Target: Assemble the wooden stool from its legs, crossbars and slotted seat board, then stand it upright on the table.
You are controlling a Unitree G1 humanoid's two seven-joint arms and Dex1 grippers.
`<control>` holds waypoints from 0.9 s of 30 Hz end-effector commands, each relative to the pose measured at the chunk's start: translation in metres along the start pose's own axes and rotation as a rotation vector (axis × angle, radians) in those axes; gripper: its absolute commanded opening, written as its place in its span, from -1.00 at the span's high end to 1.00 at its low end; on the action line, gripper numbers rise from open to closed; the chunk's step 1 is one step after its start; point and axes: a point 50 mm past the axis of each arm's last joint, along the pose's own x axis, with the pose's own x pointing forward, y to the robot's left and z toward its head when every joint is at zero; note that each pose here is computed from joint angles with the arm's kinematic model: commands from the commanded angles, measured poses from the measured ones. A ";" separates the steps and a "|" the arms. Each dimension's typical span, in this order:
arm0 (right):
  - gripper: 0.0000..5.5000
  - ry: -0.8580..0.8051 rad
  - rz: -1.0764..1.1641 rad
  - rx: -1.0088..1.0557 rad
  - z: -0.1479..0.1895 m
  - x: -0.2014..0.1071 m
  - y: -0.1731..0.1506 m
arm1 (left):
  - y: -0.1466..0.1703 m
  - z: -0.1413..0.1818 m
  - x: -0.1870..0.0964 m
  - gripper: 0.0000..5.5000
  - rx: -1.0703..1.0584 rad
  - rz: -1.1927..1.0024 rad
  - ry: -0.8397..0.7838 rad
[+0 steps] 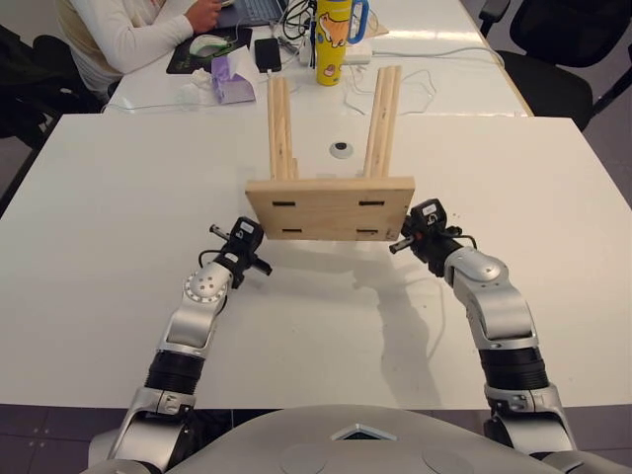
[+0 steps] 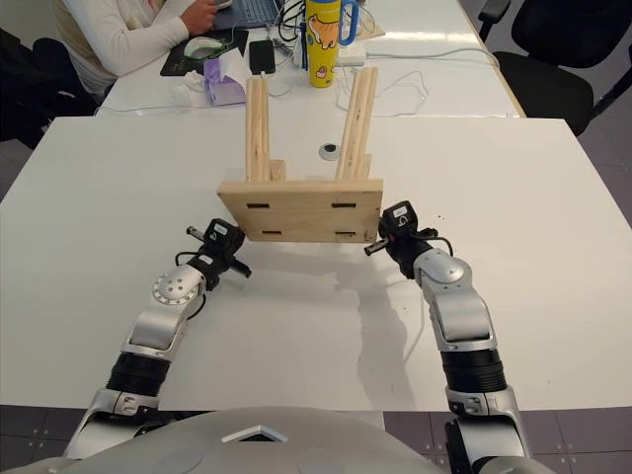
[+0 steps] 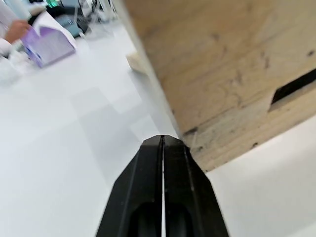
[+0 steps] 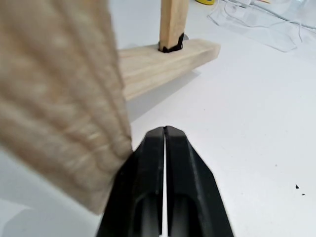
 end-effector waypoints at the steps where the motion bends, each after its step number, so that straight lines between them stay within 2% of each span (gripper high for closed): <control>1: 1.00 -0.161 0.149 0.020 0.041 0.006 0.026 | -0.018 0.090 0.008 0.99 -0.022 -0.110 -0.337; 6: 1.00 -0.355 0.060 0.050 0.097 0.000 0.010 | -0.009 0.125 0.000 0.99 -0.010 -0.092 -0.434; 10: 1.00 -0.456 -0.002 0.060 0.130 -0.007 -0.003 | -0.008 0.135 -0.001 0.99 0.002 -0.090 -0.453; 13: 1.00 -0.492 -0.012 0.054 0.142 -0.011 -0.005 | -0.007 0.137 -0.001 0.99 0.008 -0.085 -0.455; 18: 1.00 -0.485 0.002 0.041 0.143 -0.012 -0.003 | -0.001 0.146 -0.005 0.99 0.012 -0.051 -0.483; 22: 1.00 -0.401 -0.009 0.019 0.123 -0.004 -0.007 | 0.001 0.141 -0.004 0.99 0.014 -0.035 -0.464; 27: 1.00 -0.320 -0.045 -0.013 0.097 -0.002 -0.016 | 0.012 0.095 -0.003 0.99 0.012 0.028 -0.312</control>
